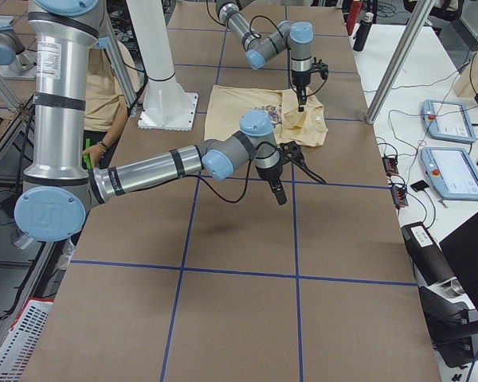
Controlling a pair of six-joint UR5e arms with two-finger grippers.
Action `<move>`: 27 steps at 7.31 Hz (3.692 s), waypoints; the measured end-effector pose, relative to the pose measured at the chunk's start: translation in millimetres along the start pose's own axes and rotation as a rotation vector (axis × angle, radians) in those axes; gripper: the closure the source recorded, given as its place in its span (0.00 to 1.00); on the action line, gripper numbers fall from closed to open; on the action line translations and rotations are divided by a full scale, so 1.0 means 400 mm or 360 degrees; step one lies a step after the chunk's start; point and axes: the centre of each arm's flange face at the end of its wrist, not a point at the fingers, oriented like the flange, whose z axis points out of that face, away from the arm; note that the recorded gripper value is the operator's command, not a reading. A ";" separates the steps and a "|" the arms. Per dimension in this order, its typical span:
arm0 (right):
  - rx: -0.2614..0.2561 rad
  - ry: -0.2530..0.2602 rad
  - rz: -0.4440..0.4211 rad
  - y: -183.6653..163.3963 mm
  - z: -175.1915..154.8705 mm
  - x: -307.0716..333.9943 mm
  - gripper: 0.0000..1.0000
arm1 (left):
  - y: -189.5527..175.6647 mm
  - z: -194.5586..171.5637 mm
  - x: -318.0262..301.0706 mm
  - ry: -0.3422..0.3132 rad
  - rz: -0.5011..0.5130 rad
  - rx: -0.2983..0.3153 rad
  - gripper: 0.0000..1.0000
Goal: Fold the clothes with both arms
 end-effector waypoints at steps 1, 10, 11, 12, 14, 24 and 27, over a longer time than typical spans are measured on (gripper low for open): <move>0.0001 0.0000 0.0001 -0.001 -0.001 -0.001 0.00 | -0.023 0.030 -0.054 -0.0039 0.0003 0.0009 1.00; 0.0028 -0.0014 0.0051 -0.018 -0.014 -0.019 0.00 | -0.025 0.081 -0.467 -0.0083 0.0320 0.0119 0.00; 0.0046 -0.0040 0.0116 -0.026 -0.027 -0.049 0.00 | 0.012 0.048 -0.552 -0.0056 0.0387 0.0140 0.00; 0.0055 -0.0084 0.0190 -0.030 -0.040 -0.108 0.00 | 0.067 0.001 -0.640 -0.0018 0.0432 0.0163 0.00; 0.0036 -0.0183 0.0368 -0.009 -0.050 -0.296 0.00 | 0.210 -0.112 -0.779 0.0072 0.0492 0.0191 0.00; 0.0068 -0.0114 0.0729 0.396 0.025 -0.954 0.02 | 0.872 0.029 -0.862 0.0020 0.0309 -0.0069 0.33; 0.0055 -0.0054 0.0717 0.337 -0.004 -1.082 0.01 | 0.934 0.055 -0.892 -0.0023 0.0303 -0.0130 0.37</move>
